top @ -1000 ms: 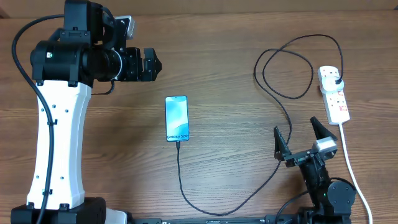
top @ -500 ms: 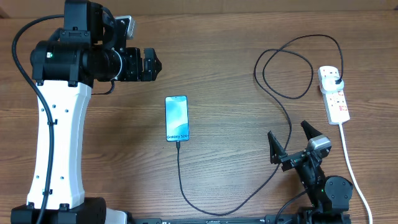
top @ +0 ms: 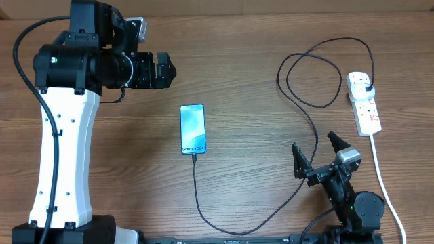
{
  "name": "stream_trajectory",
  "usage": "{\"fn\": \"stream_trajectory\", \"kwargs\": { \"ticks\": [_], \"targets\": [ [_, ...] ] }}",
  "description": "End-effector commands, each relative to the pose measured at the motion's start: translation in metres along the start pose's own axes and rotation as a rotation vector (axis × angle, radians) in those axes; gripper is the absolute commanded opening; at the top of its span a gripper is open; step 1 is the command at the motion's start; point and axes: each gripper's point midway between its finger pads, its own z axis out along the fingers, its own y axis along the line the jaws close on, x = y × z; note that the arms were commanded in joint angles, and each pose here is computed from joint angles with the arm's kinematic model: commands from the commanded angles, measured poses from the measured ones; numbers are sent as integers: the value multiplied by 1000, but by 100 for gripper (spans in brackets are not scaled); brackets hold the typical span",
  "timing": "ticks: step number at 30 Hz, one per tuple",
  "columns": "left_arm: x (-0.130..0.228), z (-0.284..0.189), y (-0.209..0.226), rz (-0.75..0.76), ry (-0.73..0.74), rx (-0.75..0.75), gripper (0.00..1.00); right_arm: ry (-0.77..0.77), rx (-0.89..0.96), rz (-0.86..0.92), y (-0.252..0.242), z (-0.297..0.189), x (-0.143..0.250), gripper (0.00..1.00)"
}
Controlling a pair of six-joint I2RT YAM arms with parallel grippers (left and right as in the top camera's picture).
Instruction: Plug charger to phone and switch on socket
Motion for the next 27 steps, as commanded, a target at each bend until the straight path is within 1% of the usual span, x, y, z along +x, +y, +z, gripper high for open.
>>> {"fn": "stream_trajectory", "kwargs": {
  "ticks": [1,11,15,17,21,27],
  "targets": [
    [-5,-7,2,15,-26,-7,100,-3,-15,8,3,0,2,100],
    [-5,-7,5,16,-24,-24,100,-3,-15,8,3,0,2,100],
    [-9,-22,16,33,-76,-115,99,-3,-15,8,3,0,2,100],
    [-13,-31,17,47,-120,-141,100,-3,-15,8,3,0,2,100],
    [-17,-45,11,120,-232,-134,100,-3,-15,8,3,0,2,100],
    [-5,-52,10,176,-425,-121,100,-3,-15,8,3,0,2,100]
  ]
}}
